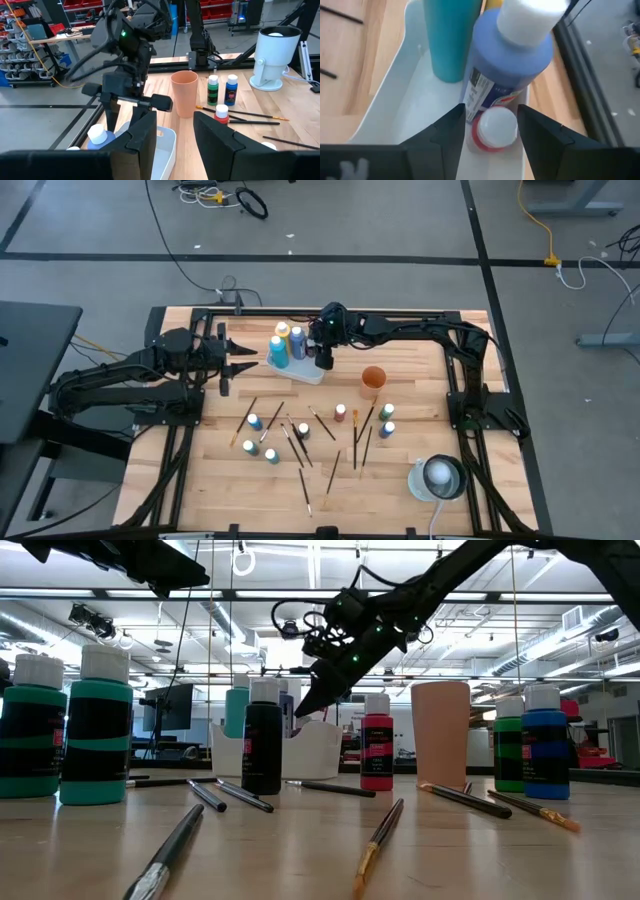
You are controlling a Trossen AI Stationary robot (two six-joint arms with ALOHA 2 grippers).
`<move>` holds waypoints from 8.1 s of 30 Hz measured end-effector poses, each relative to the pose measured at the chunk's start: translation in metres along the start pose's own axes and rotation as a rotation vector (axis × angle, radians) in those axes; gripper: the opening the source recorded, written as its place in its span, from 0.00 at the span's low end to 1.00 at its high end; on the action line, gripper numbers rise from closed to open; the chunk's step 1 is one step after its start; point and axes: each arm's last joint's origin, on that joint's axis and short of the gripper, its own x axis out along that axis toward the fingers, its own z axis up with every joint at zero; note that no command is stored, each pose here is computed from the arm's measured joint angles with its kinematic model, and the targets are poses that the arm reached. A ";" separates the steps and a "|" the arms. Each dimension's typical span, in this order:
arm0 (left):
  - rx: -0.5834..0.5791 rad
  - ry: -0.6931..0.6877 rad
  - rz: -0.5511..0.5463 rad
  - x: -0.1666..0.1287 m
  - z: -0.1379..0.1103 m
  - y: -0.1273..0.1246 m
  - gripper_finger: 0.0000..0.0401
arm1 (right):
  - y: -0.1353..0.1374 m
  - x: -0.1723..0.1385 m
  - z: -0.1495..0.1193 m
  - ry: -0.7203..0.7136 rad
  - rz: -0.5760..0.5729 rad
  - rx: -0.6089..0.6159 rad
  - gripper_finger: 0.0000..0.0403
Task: Pick & Place Paint Supplies
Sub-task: Put the small red paint bottle into the bin, then put the small orange paint bottle into the bin, then put the small black paint bottle into the bin
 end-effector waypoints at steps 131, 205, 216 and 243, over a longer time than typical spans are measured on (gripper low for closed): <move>-0.181 0.211 -0.102 0.042 -0.024 -0.003 0.35 | 0.014 -0.049 0.049 0.206 0.090 -0.042 0.30; -0.193 0.218 -0.093 0.043 -0.024 -0.003 0.35 | 0.158 -0.064 0.087 0.032 0.368 -0.249 0.48; -0.248 0.219 -0.087 0.043 -0.024 -0.003 0.35 | 0.216 -0.052 0.081 0.010 0.500 -0.290 0.48; -0.243 0.198 -0.095 0.043 -0.022 -0.003 0.35 | 0.213 -0.010 0.051 0.197 0.440 -0.186 0.47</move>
